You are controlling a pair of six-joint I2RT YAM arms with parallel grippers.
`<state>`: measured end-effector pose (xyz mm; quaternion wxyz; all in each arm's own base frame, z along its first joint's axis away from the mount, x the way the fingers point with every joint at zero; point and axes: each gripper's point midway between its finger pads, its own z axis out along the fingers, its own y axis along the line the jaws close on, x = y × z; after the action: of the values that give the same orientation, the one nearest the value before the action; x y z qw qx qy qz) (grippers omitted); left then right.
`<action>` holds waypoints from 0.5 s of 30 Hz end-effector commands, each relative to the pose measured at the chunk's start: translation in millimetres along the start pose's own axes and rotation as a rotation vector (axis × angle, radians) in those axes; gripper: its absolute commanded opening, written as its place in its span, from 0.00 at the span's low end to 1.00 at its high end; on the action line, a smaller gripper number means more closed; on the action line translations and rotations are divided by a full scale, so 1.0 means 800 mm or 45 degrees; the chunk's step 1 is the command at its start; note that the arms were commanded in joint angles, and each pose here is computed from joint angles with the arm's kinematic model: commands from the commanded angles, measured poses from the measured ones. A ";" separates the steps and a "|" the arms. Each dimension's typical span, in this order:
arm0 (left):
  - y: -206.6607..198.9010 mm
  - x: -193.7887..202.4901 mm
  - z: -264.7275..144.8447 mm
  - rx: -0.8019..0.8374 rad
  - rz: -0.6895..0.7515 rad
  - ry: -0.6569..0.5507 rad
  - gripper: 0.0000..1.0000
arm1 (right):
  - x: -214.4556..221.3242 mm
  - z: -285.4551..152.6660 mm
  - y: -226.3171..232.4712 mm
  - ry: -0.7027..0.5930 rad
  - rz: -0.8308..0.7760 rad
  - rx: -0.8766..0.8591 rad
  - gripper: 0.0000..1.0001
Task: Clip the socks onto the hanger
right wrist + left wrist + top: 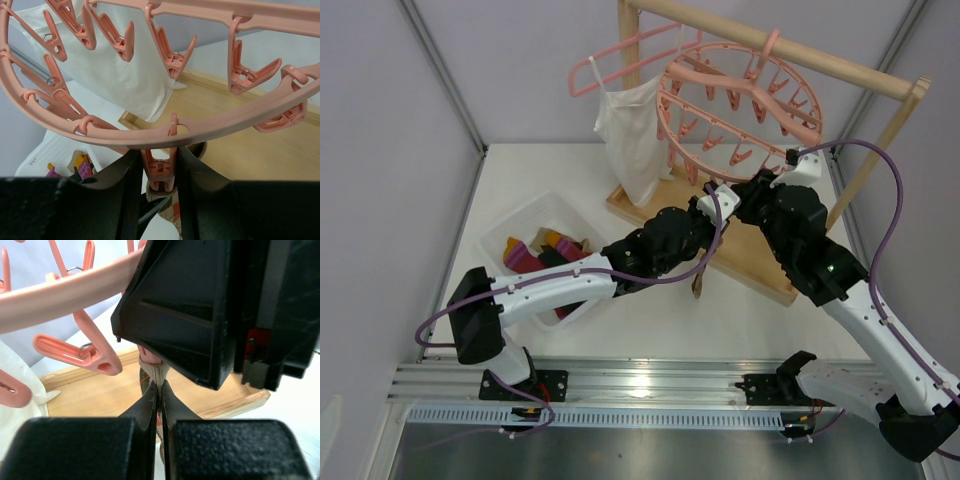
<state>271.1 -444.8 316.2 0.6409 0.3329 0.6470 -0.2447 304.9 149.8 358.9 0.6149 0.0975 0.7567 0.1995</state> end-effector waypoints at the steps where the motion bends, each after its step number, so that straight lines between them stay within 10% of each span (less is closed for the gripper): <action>1: 0.003 -0.046 0.000 -0.010 0.014 -0.106 0.01 | -0.014 -0.001 0.000 -0.034 0.020 0.026 0.00; 15: 0.011 -0.013 0.003 -0.102 -0.004 -0.024 0.01 | -0.034 -0.006 0.002 -0.079 0.009 0.032 0.00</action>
<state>274.6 -442.4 319.1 0.6468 0.3279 0.6485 -0.2317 307.7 148.8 358.1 0.6142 0.0943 0.7607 0.1877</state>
